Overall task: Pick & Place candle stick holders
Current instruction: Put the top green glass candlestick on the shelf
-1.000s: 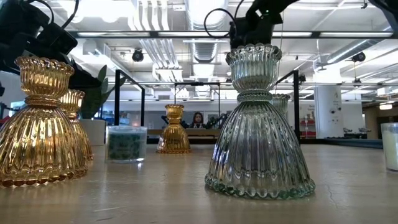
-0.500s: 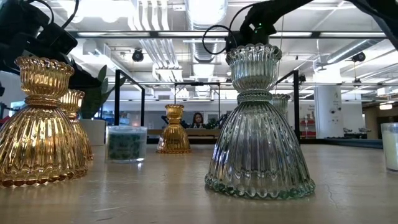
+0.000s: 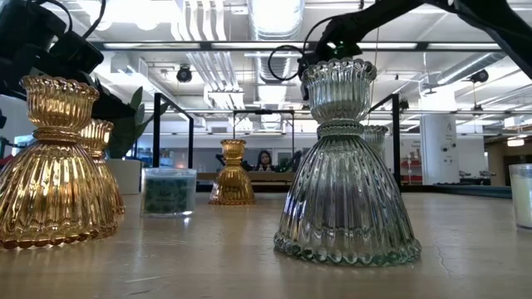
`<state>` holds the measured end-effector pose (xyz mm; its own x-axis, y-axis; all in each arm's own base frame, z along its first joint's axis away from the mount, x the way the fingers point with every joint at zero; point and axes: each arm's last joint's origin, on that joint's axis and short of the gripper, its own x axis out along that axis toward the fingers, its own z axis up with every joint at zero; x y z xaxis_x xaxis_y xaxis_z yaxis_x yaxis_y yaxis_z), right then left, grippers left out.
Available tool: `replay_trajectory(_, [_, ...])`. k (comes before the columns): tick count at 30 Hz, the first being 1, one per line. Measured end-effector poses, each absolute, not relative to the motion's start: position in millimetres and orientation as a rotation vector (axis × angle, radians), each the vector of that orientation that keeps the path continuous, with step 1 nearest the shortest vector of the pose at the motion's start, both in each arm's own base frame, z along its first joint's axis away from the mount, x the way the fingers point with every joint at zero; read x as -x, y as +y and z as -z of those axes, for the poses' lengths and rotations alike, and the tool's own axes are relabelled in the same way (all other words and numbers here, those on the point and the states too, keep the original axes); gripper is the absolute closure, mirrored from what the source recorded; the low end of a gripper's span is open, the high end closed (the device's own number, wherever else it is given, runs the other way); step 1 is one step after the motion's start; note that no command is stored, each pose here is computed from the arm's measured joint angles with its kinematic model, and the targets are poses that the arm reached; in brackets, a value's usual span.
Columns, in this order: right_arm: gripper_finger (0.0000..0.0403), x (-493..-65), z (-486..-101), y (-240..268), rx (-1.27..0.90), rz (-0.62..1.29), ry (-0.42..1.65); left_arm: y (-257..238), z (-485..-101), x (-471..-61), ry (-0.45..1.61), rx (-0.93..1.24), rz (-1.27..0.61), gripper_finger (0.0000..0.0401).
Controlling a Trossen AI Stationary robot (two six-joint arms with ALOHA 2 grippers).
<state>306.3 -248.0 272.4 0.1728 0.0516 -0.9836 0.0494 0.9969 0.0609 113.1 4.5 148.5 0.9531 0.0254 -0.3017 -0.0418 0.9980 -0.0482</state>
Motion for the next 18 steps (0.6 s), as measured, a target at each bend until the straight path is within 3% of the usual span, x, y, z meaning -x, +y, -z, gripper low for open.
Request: replay_trajectory(18, [0.038,-300.7,-266.3,-247.0,-0.169,-0.031,1.393,4.6,-148.5,-113.1,0.306,0.054,-0.035,0.0362])
